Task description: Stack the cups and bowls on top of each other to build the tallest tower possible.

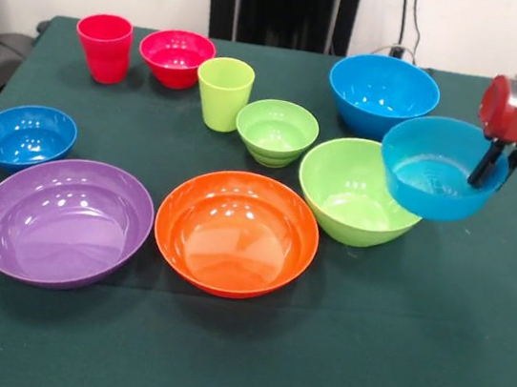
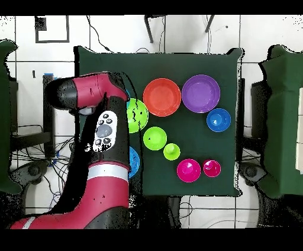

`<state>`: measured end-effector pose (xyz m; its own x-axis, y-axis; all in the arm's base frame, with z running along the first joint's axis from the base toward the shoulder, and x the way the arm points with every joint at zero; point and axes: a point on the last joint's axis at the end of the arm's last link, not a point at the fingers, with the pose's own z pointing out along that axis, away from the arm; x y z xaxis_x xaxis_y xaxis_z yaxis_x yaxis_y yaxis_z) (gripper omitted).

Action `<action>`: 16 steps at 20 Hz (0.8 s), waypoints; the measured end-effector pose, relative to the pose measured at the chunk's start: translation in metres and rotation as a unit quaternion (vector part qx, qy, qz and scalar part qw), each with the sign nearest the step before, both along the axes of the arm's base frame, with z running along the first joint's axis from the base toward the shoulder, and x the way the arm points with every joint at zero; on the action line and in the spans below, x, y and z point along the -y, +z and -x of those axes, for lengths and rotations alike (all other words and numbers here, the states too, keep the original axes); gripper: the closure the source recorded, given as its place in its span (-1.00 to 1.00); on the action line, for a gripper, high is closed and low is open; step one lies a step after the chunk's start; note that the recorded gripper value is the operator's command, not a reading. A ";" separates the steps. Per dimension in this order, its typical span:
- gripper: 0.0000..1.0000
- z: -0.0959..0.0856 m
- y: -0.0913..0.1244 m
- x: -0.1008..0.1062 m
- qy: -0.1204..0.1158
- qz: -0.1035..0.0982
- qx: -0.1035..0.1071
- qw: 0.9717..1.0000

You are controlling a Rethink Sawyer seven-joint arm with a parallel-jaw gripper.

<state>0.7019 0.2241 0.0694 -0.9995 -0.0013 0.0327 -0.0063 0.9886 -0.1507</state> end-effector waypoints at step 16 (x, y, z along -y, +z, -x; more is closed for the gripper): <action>1.00 -0.013 -0.075 0.002 0.002 -0.041 0.074 0.996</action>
<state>0.7146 0.2217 -0.0053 -0.9933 -0.0028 -0.1153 0.0051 0.9976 -0.0688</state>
